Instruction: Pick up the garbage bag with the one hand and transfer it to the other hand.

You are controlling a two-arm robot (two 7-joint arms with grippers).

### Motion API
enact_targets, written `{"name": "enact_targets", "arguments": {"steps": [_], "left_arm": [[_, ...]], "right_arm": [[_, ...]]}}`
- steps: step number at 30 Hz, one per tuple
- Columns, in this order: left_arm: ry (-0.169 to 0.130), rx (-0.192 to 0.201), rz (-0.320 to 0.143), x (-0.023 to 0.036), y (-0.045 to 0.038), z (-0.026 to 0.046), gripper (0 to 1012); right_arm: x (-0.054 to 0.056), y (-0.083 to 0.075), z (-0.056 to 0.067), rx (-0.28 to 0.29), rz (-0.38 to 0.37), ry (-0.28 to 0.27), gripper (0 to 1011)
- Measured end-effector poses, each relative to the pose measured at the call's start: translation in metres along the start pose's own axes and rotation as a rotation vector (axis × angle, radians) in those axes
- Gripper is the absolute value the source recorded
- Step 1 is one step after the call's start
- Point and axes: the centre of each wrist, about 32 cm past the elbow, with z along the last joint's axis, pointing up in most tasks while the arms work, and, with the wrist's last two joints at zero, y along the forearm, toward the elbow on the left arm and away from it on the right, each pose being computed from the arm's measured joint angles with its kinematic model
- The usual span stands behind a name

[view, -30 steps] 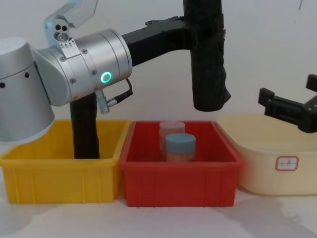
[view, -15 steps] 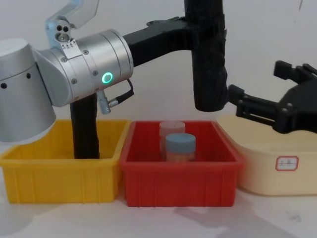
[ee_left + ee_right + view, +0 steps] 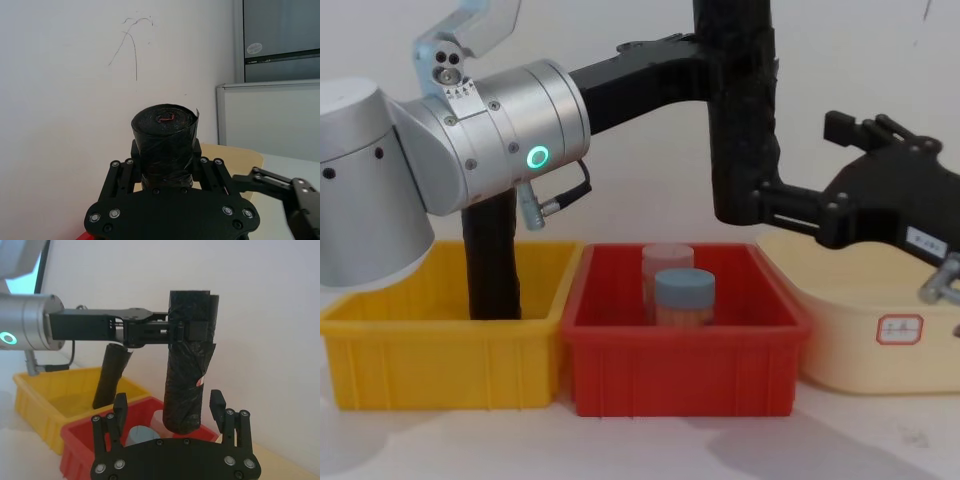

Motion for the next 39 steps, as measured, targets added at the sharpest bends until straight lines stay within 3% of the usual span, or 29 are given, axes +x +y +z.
{"name": "enact_targets", "arguments": {"steps": [15,39], "left_arm": [[0.000,0.000,0.000,0.0000,0.0000,-0.0001,519],[0.000,0.000,0.000,0.0001,0.0001,-0.0001,519]], "right_arm": [[0.003,0.031,-0.014,-0.027,-0.005,-0.049,999],[0.008,0.065,-0.025,-0.061,-0.040,-0.085,1000]]}}
